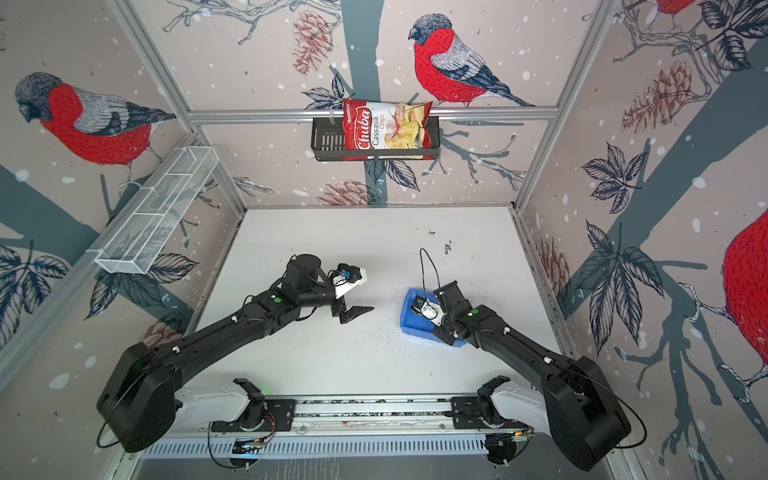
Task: Put the screwdriver in the bin
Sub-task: 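Carry the screwdriver with the right gripper over the blue bin while the left arm withdraws, then lower the screwdriver into the blue bin and open the right gripper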
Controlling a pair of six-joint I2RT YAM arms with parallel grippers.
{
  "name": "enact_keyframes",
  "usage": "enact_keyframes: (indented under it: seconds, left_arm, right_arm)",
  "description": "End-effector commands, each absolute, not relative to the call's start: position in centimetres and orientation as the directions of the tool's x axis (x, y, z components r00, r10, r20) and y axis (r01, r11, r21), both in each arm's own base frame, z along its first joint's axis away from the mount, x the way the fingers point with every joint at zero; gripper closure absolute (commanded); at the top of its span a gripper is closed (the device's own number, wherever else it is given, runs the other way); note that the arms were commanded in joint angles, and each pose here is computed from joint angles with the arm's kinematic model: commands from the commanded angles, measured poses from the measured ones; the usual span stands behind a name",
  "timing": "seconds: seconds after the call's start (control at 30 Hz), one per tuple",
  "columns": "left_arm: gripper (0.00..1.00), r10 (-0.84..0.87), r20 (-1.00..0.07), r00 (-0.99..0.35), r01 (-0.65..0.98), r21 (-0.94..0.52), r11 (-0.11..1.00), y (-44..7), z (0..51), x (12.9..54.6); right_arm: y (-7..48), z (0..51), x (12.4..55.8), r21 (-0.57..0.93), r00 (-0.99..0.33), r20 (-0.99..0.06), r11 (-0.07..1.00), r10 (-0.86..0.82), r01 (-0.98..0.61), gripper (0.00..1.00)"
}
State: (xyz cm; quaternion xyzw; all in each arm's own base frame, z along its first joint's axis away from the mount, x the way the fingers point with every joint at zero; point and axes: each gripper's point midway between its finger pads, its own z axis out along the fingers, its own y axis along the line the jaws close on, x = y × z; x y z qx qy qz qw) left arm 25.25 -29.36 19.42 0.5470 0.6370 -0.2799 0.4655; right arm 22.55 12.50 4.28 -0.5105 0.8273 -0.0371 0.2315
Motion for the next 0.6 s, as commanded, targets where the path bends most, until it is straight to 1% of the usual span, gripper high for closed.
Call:
enact_keyframes:
  seconds: [0.0, 0.03, 0.13, 0.17, 0.23, 0.33, 0.47, 0.57]
  left_arm:
    - [0.01, 0.416, -0.908, 0.056, 0.952, 0.175, 0.253, -29.6, 20.3, 25.5]
    - [0.02, 0.415, -0.908, 0.055, 0.950, 0.176, 0.260, -29.6, 20.3, 25.7]
    - [0.02, 0.410, -0.911, 0.052, 0.944, 0.179, 0.278, -29.5, 20.5, 26.0]
    - [0.02, 0.405, -0.913, 0.043, 0.941, 0.173, 0.290, -29.5, 20.6, 26.1]
    - [0.02, 0.381, -0.924, -0.002, 0.926, 0.143, 0.350, -29.3, 21.0, 26.8]
    - [0.03, 0.356, -0.934, 0.002, 0.913, 0.147, 0.381, -29.0, 21.6, 27.3]
    - [0.03, 0.330, -0.944, -0.003, 0.884, 0.152, 0.442, -28.0, 22.3, 28.3]
    - [0.03, 0.303, -0.953, -0.020, 0.846, 0.146, 0.512, -26.6, 22.8, 29.8]
  right_arm:
    - [12.5, 4.7, 23.4, -0.328, -0.387, -0.379, 0.513, -0.840, -0.793, 0.88]
    - [12.5, 4.9, 23.5, -0.334, -0.385, -0.385, 0.515, -0.839, -0.789, 0.81]
    - [12.5, 5.6, 23.7, -0.354, -0.370, -0.401, 0.514, -0.838, -0.781, 0.56]
    - [12.5, 6.1, 23.9, -0.362, -0.365, -0.413, 0.518, -0.834, -0.775, 0.51]
    - [12.8, 7.2, 24.4, -0.373, -0.358, -0.457, 0.541, -0.814, -0.754, 0.41]
    - [13.6, 9.3, 25.4, -0.377, -0.338, -0.542, 0.582, -0.769, -0.720, 0.29]
    - [14.4, 12.1, 26.4, -0.376, -0.293, -0.637, 0.619, -0.713, -0.690, 0.18]
    - [14.7, 14.4, 27.2, -0.364, -0.255, -0.712, 0.654, -0.654, -0.663, 0.11]
